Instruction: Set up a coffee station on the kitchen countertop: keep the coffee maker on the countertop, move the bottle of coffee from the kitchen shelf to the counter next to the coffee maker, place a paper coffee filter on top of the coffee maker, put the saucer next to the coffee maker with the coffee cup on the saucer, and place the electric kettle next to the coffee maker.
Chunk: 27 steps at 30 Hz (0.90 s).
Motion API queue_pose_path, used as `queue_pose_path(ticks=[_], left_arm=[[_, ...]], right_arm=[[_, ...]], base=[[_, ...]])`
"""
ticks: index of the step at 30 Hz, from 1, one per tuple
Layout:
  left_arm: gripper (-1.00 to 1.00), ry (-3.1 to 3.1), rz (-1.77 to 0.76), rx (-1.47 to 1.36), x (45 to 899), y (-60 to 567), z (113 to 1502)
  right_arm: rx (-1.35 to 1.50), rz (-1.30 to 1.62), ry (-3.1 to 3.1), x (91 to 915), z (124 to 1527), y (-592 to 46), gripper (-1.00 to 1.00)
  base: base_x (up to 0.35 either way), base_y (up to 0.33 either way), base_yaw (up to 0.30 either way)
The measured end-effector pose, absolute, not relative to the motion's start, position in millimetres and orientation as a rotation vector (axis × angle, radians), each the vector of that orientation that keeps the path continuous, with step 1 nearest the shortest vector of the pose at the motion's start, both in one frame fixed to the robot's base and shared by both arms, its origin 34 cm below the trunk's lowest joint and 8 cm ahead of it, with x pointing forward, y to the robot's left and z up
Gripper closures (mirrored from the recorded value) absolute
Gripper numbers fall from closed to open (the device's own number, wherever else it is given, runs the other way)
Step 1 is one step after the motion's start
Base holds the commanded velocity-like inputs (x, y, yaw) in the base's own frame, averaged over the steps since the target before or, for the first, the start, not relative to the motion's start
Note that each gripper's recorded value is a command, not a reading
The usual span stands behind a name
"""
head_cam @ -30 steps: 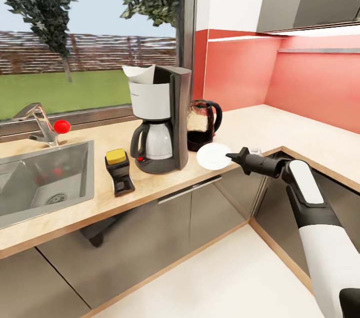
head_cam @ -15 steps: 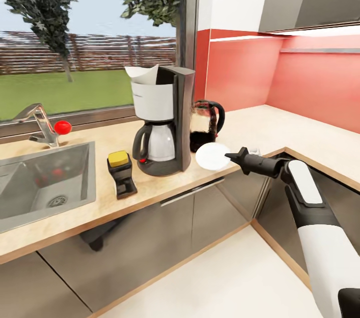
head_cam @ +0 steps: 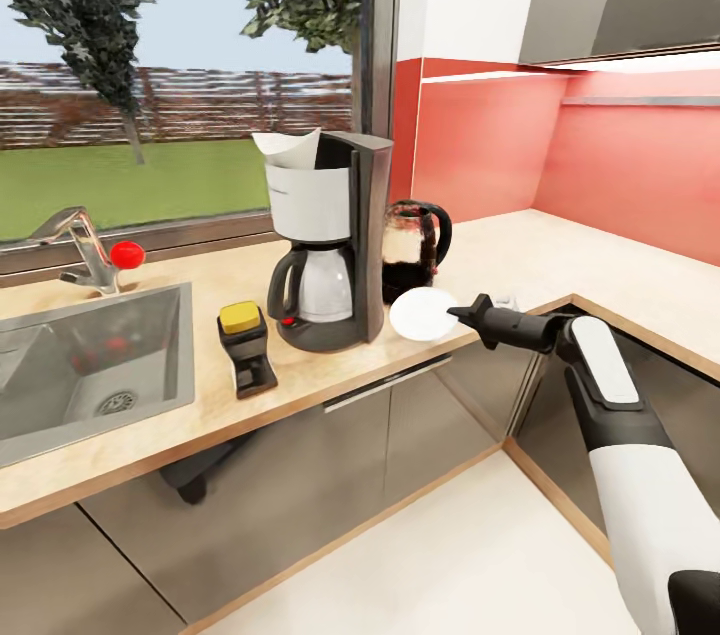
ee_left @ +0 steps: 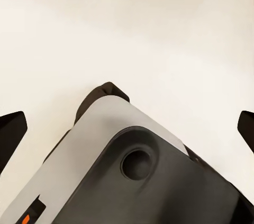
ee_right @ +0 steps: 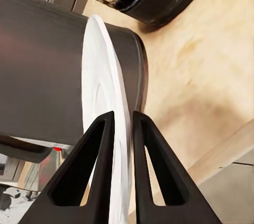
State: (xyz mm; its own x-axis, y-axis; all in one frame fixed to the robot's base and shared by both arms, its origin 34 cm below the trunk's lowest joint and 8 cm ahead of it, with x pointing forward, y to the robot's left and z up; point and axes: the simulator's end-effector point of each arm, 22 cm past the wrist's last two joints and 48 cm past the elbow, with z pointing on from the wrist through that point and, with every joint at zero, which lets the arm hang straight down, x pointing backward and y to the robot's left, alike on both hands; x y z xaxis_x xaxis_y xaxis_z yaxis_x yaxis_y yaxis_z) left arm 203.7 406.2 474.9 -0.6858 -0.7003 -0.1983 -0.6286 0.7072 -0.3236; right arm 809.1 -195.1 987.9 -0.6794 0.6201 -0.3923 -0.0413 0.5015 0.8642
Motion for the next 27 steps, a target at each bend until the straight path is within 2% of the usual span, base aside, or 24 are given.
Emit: queue_pose_path(ticks=[27], left_arm=[[-1.00,2.609,-0.331,-1.045,203.7,406.3,475.0]], right_arm=[[0.475,1.197,2.042,809.1,987.2,-195.1,1.00]], base=[[0.000,0.000,0.000]])
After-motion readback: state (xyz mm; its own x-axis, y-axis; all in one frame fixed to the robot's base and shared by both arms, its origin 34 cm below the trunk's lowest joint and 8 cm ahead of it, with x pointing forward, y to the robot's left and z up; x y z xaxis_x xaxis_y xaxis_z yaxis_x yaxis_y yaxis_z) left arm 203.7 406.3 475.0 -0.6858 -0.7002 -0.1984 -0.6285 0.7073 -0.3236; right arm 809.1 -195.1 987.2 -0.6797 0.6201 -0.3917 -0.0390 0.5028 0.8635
